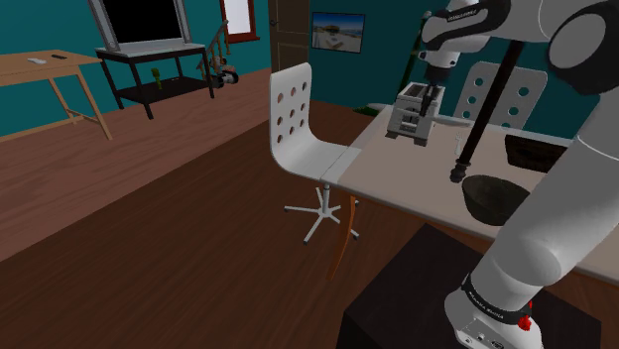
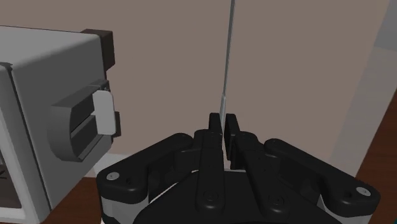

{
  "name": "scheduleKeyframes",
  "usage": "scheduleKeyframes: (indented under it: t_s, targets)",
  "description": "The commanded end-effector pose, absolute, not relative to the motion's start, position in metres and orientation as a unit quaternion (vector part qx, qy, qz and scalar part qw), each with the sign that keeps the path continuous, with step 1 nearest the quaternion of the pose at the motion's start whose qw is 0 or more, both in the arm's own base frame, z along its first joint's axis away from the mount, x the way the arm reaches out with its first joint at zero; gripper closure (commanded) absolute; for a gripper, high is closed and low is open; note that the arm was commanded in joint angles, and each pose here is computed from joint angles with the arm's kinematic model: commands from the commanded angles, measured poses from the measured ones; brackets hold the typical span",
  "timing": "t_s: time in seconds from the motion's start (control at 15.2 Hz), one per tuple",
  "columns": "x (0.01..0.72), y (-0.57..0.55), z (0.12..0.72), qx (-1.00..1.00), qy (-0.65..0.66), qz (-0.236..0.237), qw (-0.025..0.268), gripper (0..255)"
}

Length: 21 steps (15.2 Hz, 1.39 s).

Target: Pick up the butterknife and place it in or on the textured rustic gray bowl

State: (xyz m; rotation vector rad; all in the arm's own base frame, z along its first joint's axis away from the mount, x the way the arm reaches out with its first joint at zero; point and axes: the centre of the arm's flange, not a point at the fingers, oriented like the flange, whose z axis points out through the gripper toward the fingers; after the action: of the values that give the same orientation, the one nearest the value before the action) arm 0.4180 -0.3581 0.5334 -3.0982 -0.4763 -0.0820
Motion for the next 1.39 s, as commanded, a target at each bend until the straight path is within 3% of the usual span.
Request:
scheduleKeyframes:
  t_s: [0.0,1.32]
  targets:
    - [0.394,-0.347,0.534,-0.988,-0.152,-0.026,0.002,255]
    - [0.155,-0.236,0.548,-0.988,-0.152,-0.026,0.002,255]
